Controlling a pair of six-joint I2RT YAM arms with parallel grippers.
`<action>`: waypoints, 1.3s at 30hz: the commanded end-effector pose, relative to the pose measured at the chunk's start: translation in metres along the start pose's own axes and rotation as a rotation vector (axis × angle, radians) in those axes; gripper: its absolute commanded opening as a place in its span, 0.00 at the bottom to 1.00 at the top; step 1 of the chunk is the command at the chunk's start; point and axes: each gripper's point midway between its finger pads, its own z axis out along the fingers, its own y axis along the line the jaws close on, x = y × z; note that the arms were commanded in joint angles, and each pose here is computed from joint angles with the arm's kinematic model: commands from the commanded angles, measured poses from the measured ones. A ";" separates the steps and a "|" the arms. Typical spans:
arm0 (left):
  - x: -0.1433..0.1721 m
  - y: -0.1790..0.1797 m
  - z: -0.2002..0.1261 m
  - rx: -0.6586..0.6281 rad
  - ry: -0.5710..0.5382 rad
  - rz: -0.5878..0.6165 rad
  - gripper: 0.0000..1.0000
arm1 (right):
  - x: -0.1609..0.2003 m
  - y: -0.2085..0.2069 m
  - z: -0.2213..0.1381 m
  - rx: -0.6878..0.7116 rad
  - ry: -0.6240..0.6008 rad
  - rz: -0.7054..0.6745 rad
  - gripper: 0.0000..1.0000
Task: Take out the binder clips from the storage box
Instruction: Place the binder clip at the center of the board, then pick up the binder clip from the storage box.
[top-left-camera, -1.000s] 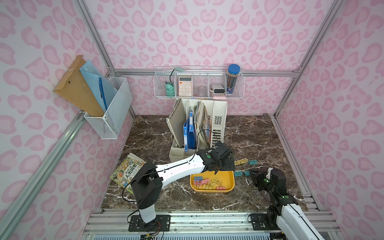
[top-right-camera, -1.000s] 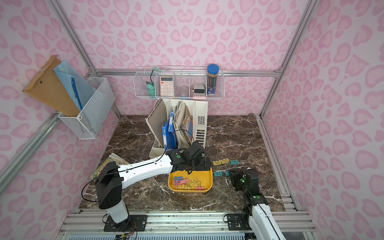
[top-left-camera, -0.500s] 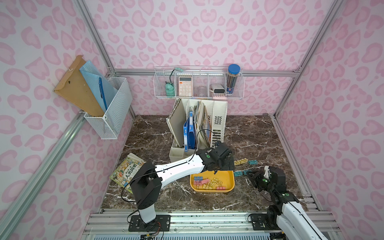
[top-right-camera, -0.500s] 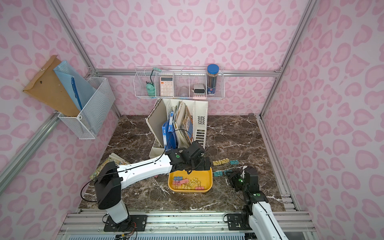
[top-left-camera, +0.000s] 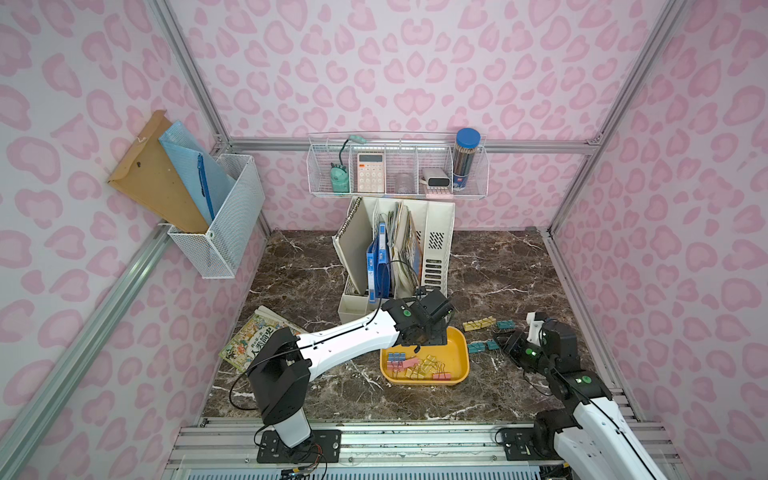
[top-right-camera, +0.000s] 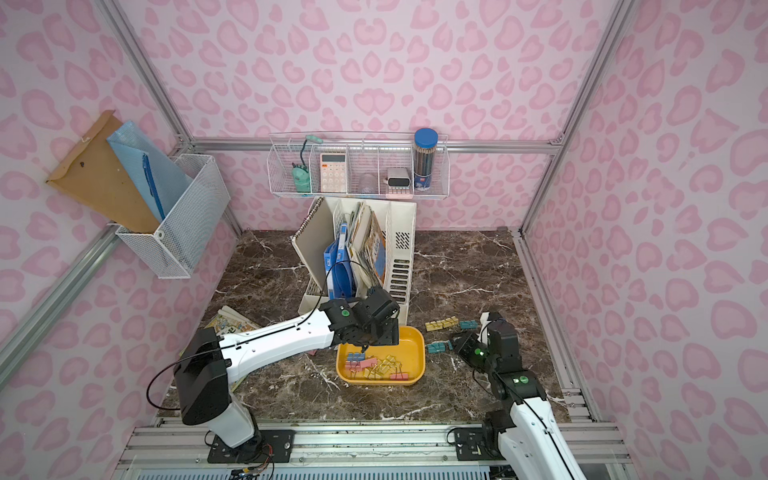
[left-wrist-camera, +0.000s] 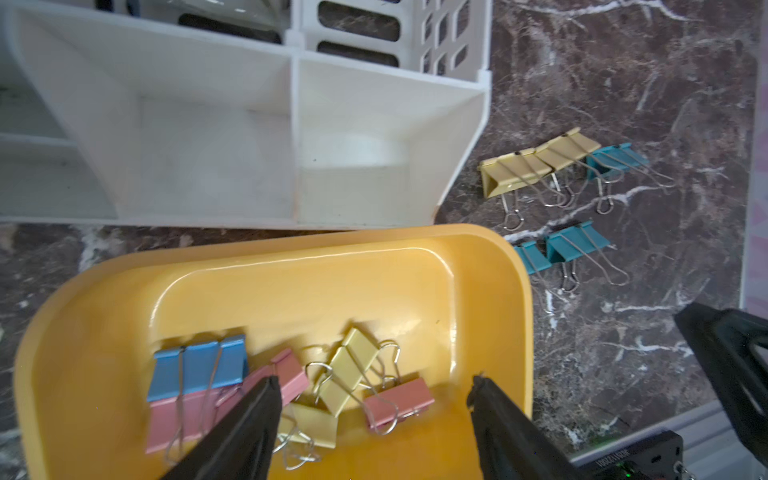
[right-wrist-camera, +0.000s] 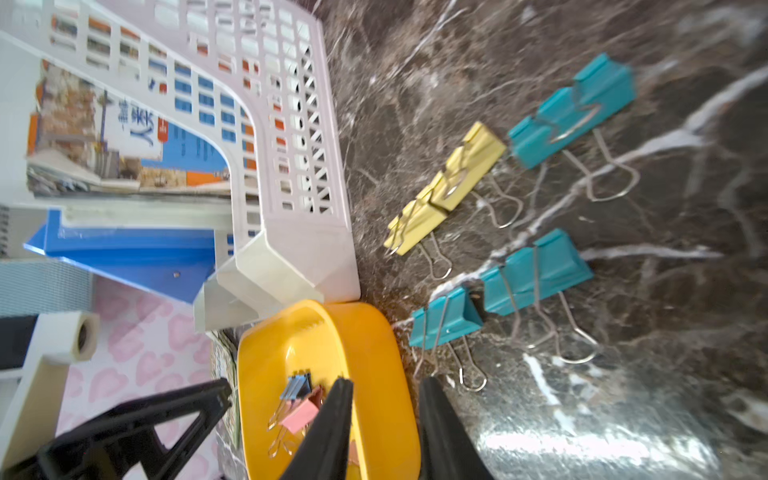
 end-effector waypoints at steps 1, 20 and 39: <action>0.012 0.028 -0.003 -0.097 0.038 -0.084 0.68 | 0.002 0.014 0.004 0.034 0.014 -0.118 0.32; 0.043 0.027 0.021 -0.015 0.157 -0.542 0.45 | 0.039 0.087 0.050 0.026 0.125 -0.338 0.37; 0.040 0.027 0.035 -0.047 0.188 -0.558 0.23 | 0.038 0.074 0.052 0.048 0.098 -0.335 0.41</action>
